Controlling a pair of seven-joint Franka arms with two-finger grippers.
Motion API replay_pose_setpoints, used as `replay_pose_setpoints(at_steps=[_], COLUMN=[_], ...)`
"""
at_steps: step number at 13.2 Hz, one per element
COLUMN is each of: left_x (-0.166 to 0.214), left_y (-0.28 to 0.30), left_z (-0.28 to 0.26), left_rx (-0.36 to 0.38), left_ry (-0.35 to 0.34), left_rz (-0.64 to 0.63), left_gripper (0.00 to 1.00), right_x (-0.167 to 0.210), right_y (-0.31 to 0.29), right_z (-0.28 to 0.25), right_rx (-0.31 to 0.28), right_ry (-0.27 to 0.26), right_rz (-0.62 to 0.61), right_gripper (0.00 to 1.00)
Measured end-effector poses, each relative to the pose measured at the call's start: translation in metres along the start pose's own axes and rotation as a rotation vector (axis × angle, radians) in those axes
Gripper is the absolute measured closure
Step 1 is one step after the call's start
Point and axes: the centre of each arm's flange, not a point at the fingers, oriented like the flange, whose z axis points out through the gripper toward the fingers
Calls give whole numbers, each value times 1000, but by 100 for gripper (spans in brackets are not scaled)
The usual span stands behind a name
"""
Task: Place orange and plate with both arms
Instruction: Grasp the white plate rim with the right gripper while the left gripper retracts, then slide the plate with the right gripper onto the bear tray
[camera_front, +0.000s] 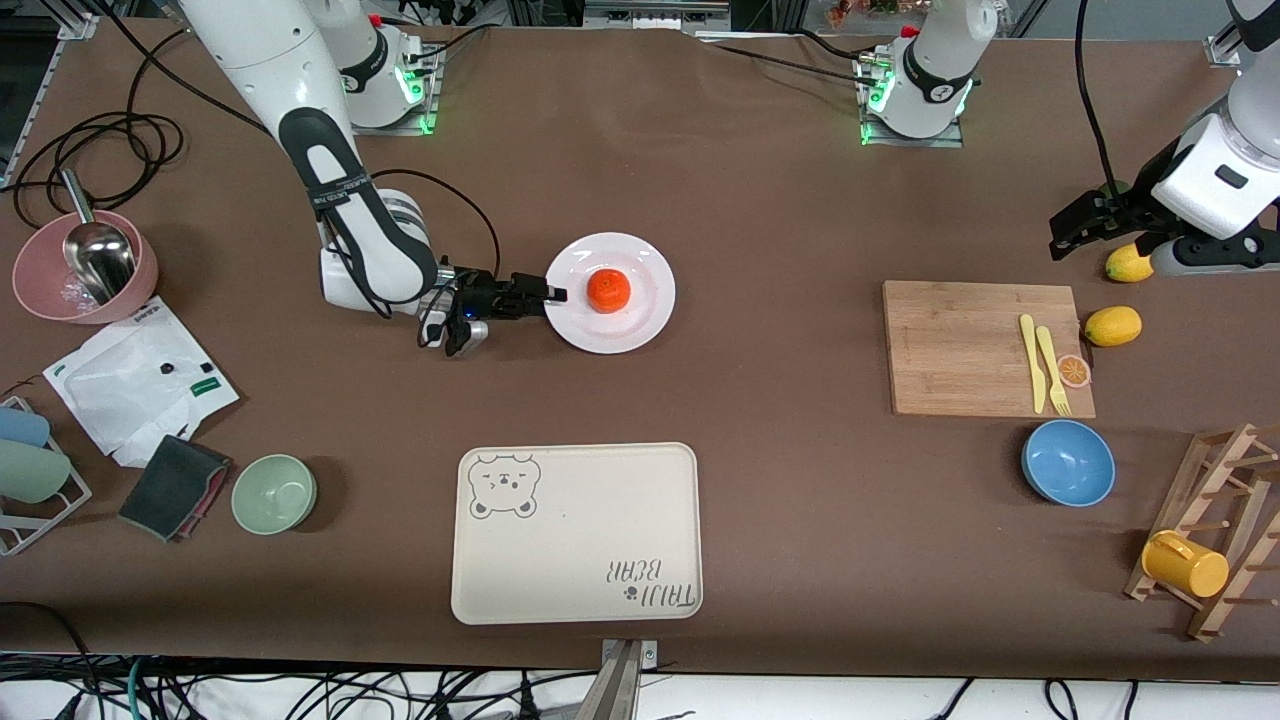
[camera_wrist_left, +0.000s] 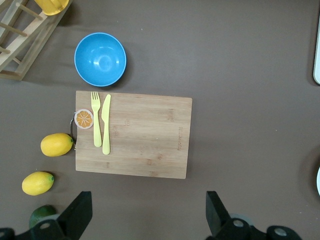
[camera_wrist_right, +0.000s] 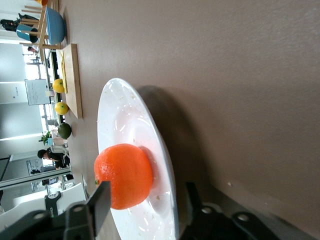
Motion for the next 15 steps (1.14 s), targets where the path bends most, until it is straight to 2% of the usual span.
replay_pose_setpoints(at_steps=[5,10,13,15], left_x=[0,-2,-3,-3], left_y=[1,3,3,3], left_z=[0,1,2,2], left_rx=[0,2,3,3], left_ry=[-2,-17,-22,-22], left_rz=[3,6,7,7], left_gripper=[0,0,0,0], right_x=[1,16,42,65], right_y=[15,10,1,-5], right_z=[8,6,-15,-40], right_rx=[1,11,73,91], right_ry=[-11,9,45,91], right_rz=[-97,-117,-88,-66], right_gripper=[96,96,96,96])
